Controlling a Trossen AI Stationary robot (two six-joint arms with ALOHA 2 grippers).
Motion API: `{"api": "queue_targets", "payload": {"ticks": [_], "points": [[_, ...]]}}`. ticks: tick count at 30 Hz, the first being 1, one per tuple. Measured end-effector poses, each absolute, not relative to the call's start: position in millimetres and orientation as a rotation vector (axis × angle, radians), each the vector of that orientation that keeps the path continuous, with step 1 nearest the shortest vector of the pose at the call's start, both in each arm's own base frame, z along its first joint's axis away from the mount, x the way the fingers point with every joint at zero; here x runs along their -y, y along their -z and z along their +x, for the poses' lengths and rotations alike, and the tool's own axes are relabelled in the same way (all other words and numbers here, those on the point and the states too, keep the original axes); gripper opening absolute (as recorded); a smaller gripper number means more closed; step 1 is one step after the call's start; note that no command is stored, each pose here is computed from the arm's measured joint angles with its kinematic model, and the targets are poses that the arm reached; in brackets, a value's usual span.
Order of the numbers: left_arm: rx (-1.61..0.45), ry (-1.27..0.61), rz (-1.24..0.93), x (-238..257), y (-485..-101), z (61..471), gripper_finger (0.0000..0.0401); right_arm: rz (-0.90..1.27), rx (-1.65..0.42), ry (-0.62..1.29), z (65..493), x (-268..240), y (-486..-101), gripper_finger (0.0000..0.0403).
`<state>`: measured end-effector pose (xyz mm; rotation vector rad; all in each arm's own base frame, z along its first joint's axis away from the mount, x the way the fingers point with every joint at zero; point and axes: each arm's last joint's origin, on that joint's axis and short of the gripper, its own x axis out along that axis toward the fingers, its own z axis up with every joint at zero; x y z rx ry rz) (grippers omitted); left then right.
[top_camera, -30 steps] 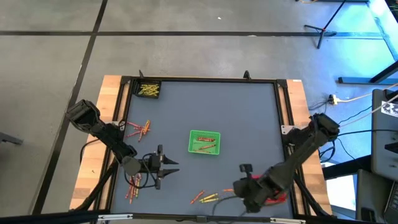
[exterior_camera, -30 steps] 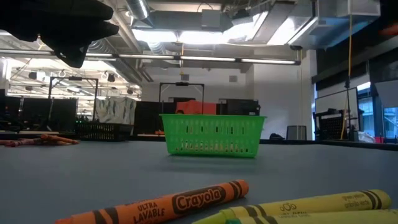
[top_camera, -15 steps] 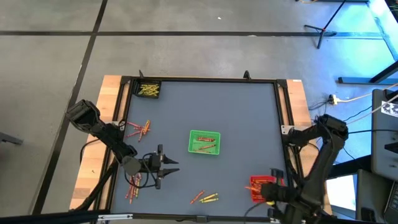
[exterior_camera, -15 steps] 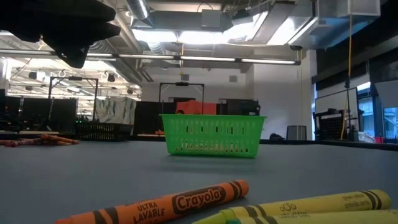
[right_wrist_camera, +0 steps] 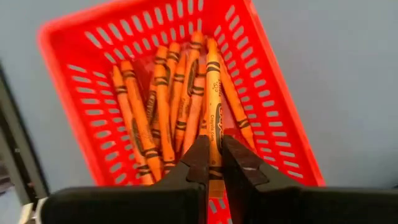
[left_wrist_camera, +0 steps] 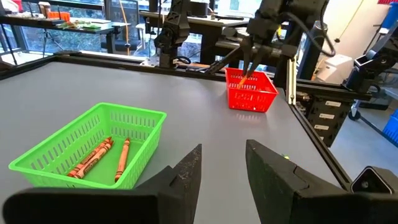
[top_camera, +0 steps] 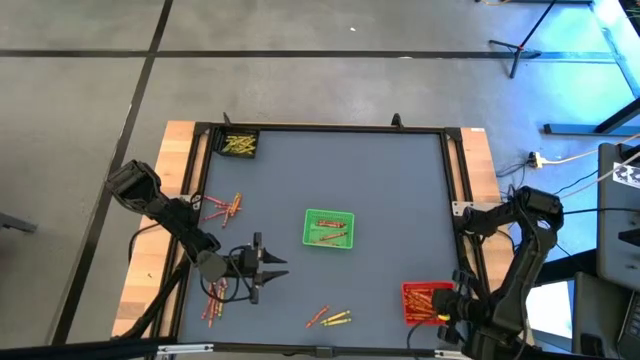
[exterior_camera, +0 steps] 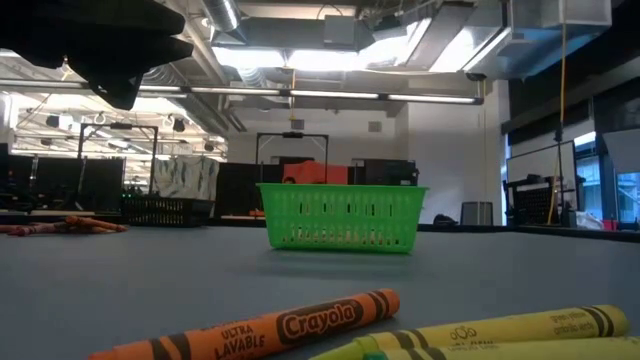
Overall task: Sort crayons
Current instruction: Put the orange crayon into the red bin
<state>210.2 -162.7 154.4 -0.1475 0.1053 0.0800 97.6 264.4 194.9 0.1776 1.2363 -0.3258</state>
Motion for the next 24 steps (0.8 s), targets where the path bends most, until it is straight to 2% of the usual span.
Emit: {"api": "queue_targets", "payload": {"ticks": [10,19,24], "points": [[-0.107,-0.080,-0.146,162.7,-154.2,210.2,0.0110,0.244,-1.294,0.335,96.9,-259.9,-174.6,0.0035],[-0.107,-0.081,-0.146,162.7,-154.2,210.3,0.0110,0.190,-1.333,0.322,105.2,-260.9,-189.7,0.0142],[-0.106,-0.080,-0.147,162.7,-154.3,210.2,0.0110,0.165,-1.271,0.292,131.3,-260.6,-213.0,0.0167]]}}
